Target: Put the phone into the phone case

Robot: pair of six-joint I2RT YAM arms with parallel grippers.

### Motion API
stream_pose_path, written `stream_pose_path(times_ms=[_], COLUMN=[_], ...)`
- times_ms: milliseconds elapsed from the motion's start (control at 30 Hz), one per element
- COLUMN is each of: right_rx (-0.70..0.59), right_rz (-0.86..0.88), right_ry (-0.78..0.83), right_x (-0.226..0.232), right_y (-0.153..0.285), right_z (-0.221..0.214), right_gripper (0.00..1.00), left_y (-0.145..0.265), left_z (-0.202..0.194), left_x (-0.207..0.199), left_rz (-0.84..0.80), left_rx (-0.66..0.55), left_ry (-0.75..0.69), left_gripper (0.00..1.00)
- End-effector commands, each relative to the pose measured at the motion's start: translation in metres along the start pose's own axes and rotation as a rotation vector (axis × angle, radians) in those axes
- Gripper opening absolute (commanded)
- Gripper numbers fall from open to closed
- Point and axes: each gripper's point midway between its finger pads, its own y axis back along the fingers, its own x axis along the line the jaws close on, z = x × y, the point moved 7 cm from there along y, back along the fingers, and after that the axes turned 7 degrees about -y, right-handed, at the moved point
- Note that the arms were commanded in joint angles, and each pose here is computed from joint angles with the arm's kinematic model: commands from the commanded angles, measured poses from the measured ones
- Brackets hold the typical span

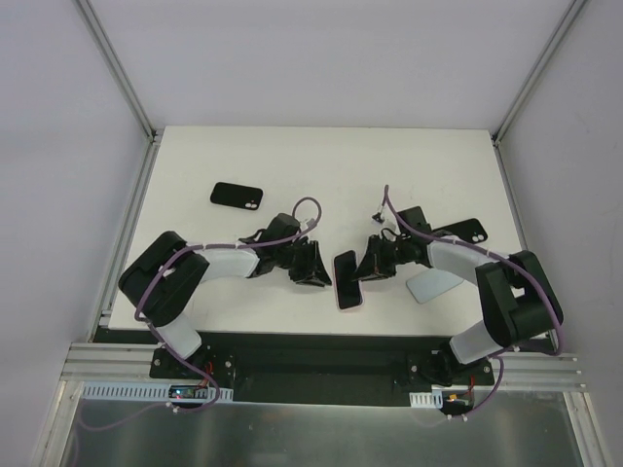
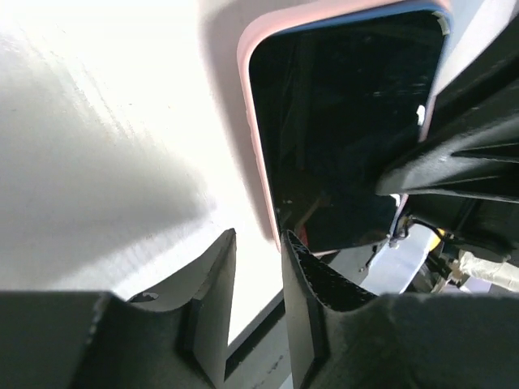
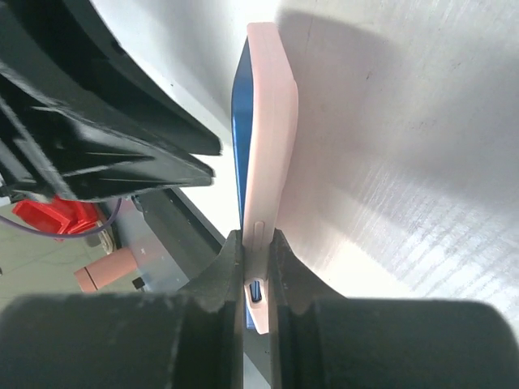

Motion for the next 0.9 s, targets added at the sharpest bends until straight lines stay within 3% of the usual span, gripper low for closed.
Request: stream_pose_path(times_ms=[0,100,267,467,733,867], right_rx=[-0.025,-0.054,-0.159,-0.243,-0.177,-0.183], right_rz=[0.046,0.124,0.264,0.419,0.510,0.535], right_ry=[0.110,0.148,0.285,0.394,0.405,0.416], right_x=[0.025,0.047,0.090,0.129,0.143,0.146], right_y=[0.019,0.034,0.069,0.101,0.100,0.098], right_z=[0.005,0.005,-0.002,-0.013,-0.031,-0.037], right_gripper=[0.01,0.01,0.02,0.01,0.02,0.03], left_y=[0.033,0.051,0.086,0.110,0.131,0.120], left_z=[0.016,0.015,0.008,0.006,0.007,0.005], left_x=[-0.013,-0.020,-0.056,-0.080,-0.110,-0.109], left_rz=[-0.029,-0.086,-0.401,-0.514,-0.677,-0.682], left_rx=[-0.093,-0.131,-0.131,-0.176,-0.264,-0.235], left_ry=[-0.083,-0.146,-0.298,-0.403,-0.469,-0.449], left_gripper=[0.30,0.36,0.51,0.62,0.63,0.61])
